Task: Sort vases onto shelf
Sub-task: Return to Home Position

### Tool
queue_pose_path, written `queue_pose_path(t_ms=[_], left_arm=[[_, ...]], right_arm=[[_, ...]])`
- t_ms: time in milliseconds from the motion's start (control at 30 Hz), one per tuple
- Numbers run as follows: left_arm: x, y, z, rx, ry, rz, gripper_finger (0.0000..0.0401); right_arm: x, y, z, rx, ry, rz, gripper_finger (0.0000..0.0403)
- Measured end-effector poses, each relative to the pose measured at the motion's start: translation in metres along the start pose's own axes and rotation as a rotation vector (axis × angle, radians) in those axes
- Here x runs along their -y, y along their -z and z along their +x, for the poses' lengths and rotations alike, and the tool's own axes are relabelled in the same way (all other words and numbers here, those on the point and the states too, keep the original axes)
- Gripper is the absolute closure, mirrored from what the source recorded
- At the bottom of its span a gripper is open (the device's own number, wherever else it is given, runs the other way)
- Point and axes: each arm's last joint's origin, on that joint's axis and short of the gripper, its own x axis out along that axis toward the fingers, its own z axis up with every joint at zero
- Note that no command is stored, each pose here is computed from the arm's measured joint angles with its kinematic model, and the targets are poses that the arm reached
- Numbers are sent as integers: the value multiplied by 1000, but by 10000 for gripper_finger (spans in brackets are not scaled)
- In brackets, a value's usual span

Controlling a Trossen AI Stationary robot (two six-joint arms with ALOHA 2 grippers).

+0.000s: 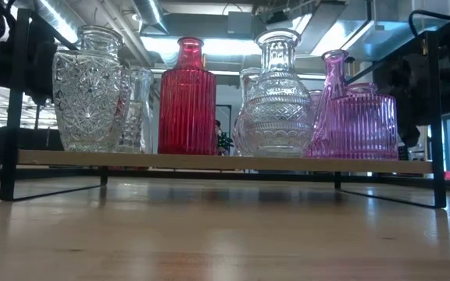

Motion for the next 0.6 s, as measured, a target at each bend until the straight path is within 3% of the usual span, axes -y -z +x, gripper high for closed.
queue_pose_path(t_ms=[233, 600], left_arm=[[2, 4, 2, -28, -14, 53, 320], [2, 4, 2, -28, -14, 53, 320]], right_arm=[[-2, 5, 0, -115, -122, -1, 402], [-2, 5, 0, -114, -120, 2, 402]])
